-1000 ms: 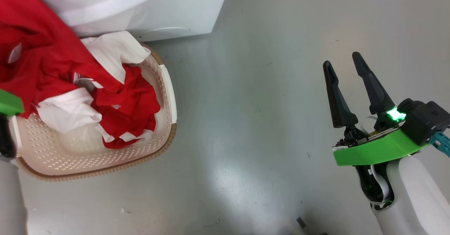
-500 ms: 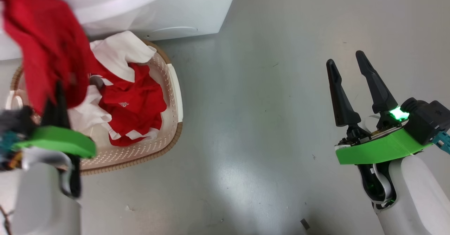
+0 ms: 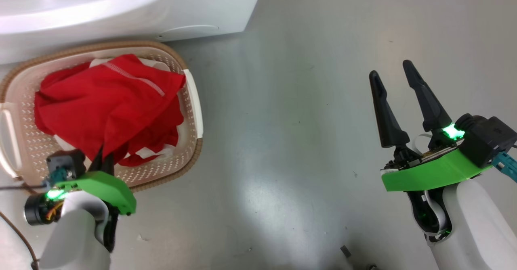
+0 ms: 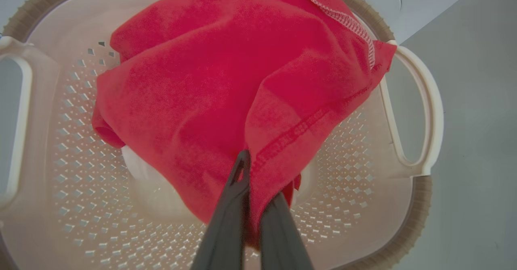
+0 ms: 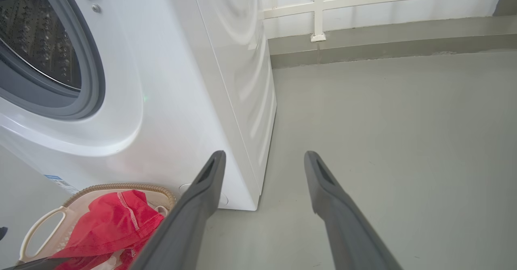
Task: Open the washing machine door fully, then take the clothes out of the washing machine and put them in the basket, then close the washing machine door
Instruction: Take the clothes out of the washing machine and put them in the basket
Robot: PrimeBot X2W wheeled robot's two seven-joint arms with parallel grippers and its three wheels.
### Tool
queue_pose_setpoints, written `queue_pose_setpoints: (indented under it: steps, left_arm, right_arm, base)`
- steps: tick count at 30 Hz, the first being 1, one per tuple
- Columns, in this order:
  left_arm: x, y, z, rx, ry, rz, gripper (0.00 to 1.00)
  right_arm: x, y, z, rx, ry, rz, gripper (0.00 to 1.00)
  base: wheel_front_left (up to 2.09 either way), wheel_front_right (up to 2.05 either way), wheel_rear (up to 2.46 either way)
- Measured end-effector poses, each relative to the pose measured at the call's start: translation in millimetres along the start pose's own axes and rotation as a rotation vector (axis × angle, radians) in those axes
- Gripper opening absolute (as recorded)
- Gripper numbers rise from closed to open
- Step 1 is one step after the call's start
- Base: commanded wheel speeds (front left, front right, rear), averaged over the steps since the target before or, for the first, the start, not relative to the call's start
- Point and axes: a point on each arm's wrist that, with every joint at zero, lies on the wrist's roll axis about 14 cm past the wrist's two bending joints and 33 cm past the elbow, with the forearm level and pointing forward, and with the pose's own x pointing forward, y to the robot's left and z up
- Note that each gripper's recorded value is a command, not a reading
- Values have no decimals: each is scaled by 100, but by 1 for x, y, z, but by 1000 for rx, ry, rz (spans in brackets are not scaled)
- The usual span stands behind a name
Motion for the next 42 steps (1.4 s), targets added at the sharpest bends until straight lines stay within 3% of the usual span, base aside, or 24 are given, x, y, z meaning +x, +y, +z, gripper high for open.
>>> queue_pose_setpoints:
  steps: [13, 14, 15, 16, 17, 18, 32, 42]
  left_arm:
    - [28, -10, -14, 31, 149, -31, 2]
    - [28, -9, -15, 27, 154, -27, 23]
    - [28, -8, -15, 26, 156, -25, 23]
    - [29, -8, -16, 24, 158, -24, 49]
    - [28, -8, -16, 27, 159, -26, 89]
    - [28, -8, -16, 28, 159, -27, 100]
    - [7, -14, 24, -63, 21, -24, 100]
    - [-31, -10, 89, -73, -216, -43, 100]
  right_arm:
    - [-5, -7, -7, -14, 27, -17, 100]
    - [-5, -8, -8, -15, 29, -18, 100]
    - [-5, -8, -8, -15, 30, -19, 100]
    - [-5, -8, -8, -16, 30, -20, 100]
    - [-5, -8, -8, -15, 30, -19, 100]
    - [-5, -8, -8, -15, 29, -19, 100]
    - [-4, 0, 17, -19, -30, 5, 100]
    - [-21, 3, 43, -28, -81, 11, 100]
  base:
    - [0, 0, 0]
    - [0, 0, 0]
    - [0, 0, 0]
    - [0, 0, 0]
    - [0, 0, 0]
    - [0, 0, 0]
    - [0, 0, 0]
    - [0, 0, 0]
